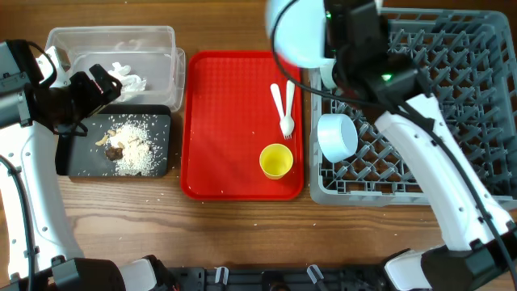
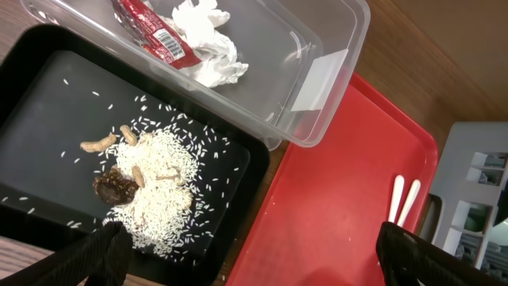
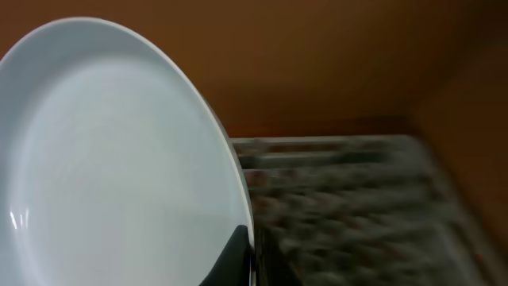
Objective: Sort waste into correct bins and load items into the dishwasher rack
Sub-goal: 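Carry the plate over the rack and lower it upright, then push the plate upright into the rack slots and release it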
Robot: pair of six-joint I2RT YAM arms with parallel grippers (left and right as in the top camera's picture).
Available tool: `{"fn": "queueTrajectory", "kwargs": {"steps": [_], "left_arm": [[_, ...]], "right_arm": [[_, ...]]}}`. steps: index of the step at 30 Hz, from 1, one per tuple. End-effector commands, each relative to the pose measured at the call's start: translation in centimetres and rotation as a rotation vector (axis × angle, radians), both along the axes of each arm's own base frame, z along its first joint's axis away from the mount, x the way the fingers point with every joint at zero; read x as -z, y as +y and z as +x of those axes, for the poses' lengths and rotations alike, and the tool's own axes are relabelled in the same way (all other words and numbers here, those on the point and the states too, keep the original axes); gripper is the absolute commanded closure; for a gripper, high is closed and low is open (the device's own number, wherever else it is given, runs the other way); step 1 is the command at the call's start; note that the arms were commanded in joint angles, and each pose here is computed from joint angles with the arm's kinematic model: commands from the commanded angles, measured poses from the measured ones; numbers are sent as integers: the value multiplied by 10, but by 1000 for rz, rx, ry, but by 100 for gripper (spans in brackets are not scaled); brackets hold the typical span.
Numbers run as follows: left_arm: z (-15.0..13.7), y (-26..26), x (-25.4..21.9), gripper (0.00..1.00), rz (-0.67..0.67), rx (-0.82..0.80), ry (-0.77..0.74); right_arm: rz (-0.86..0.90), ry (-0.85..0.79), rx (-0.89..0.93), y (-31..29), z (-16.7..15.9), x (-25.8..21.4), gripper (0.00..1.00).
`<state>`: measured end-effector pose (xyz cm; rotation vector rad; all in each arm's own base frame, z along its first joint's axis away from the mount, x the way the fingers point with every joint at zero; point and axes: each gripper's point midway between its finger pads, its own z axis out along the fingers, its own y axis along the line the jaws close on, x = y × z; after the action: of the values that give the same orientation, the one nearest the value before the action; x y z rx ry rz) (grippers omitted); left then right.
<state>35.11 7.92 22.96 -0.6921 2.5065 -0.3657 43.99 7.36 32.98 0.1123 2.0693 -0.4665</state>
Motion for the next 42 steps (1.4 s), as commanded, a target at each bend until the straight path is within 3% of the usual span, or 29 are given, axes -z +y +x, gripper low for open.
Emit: {"fn": "queueTrajectory", "kwargs": {"steps": [1, 9, 22, 28, 31, 35, 37, 39, 42], "left_arm": [[2, 0, -4, 0, 6, 21, -15], [3, 0, -4, 0, 6, 21, -15], [3, 0, -4, 0, 6, 21, -15], [3, 0, -4, 0, 6, 21, -15], [3, 0, -4, 0, 6, 21, -15], [3, 0, -4, 0, 6, 21, -15], [3, 0, -4, 0, 6, 21, -15], [3, 0, -4, 0, 6, 21, -15], [2, 0, -4, 0, 6, 21, -15]], "right_arm": [[-327, 54, 265, -70, -20, -14, 96], [-364, 145, 370, -123, -24, 14, 96], [-539, 244, 298, -130, -15, 86, 96], [-487, 239, 230, -121, -8, 101, 96], [-404, 245, 102, -102, 3, 115, 96], [-243, 220, 0, -79, 12, 130, 87], [-202, 218, -25, -72, 13, 134, 76], [-179, 212, -28, -70, 14, 135, 54], [-148, 204, -38, -66, 15, 137, 39]]}}
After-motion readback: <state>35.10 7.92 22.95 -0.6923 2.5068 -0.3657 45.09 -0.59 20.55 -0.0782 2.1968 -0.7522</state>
